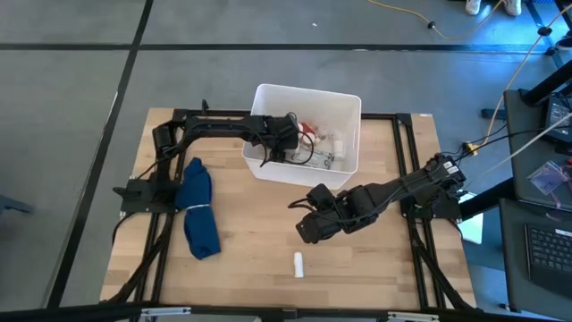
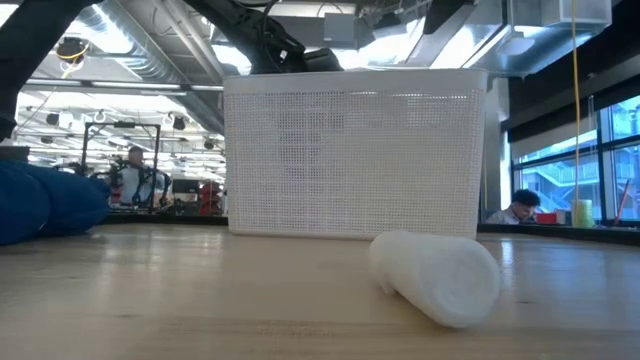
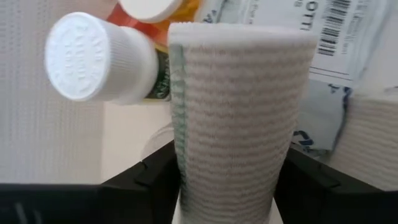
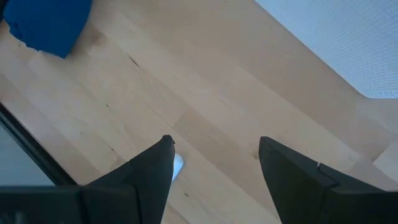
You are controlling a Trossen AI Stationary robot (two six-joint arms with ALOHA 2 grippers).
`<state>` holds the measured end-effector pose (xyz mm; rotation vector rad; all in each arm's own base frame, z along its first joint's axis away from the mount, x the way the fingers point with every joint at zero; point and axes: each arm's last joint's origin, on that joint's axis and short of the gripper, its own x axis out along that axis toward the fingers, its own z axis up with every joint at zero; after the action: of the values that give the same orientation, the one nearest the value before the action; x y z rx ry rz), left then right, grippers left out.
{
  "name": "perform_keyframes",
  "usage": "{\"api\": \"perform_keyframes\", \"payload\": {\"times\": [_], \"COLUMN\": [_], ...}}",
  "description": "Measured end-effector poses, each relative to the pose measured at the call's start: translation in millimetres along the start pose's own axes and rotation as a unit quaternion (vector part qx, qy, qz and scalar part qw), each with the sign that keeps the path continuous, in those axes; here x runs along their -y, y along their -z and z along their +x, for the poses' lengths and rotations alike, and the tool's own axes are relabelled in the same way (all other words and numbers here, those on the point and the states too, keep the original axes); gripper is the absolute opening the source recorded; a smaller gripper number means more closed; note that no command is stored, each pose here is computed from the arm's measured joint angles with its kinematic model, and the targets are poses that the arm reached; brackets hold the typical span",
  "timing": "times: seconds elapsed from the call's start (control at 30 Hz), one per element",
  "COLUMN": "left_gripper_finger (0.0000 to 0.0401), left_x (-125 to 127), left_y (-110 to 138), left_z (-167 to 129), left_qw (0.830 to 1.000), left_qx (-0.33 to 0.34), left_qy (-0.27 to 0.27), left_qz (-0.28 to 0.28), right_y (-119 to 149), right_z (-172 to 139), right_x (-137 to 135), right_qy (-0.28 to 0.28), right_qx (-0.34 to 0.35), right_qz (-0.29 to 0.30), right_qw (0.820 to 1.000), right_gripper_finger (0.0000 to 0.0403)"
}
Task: Pick & place medical supplies in basket/bin
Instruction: Put the bandage in the white bin, then put the rolled gauze in the white bin
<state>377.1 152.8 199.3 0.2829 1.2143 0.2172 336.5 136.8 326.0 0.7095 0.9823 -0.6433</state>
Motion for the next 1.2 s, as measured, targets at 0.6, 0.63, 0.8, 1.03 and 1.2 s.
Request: {"api": "perform_keyframes", "payload": {"times": [0.6, 0.63, 0.8, 1.03, 1.2], "left_gripper_finger": [0.0285, 0.0284, 0.0284, 0.0283, 0.0283], "left_x": [-4.7, -6.2, -11.9, -19.4, -20.2], "left_y": [-1.0, -1.4, -2.5, -3.5, -3.7], "left_z": [-20.3, -26.3, -57.3, -107.0, -141.5], "left_qw": [0.999, 0.998, 0.996, 0.988, 0.97], "left_qx": [0.0, 0.006, 0.041, 0.138, 0.234], "left_qy": [-0.049, -0.054, -0.073, -0.069, -0.005], "left_qz": [0.007, 0.009, 0.012, -0.031, -0.066], "right_y": [0.2, 0.3, 0.5, 0.7, -0.1], "right_z": [-0.2, -0.1, -0.3, -0.3, -0.4], "right_x": [0.4, 0.4, 1.3, 2.1, 0.6], "right_qy": [0.001, 0.001, 0.005, 0.009, 0.002], "right_qx": [-0.004, -0.004, -0.005, -0.006, 0.001], "right_qz": [-0.001, -0.001, -0.002, -0.016, -0.037], "right_qw": [1.0, 1.0, 1.0, 1.0, 0.999], "right_gripper_finger": [0.0234, 0.0234, 0.0234, 0.0234, 0.0234]}}
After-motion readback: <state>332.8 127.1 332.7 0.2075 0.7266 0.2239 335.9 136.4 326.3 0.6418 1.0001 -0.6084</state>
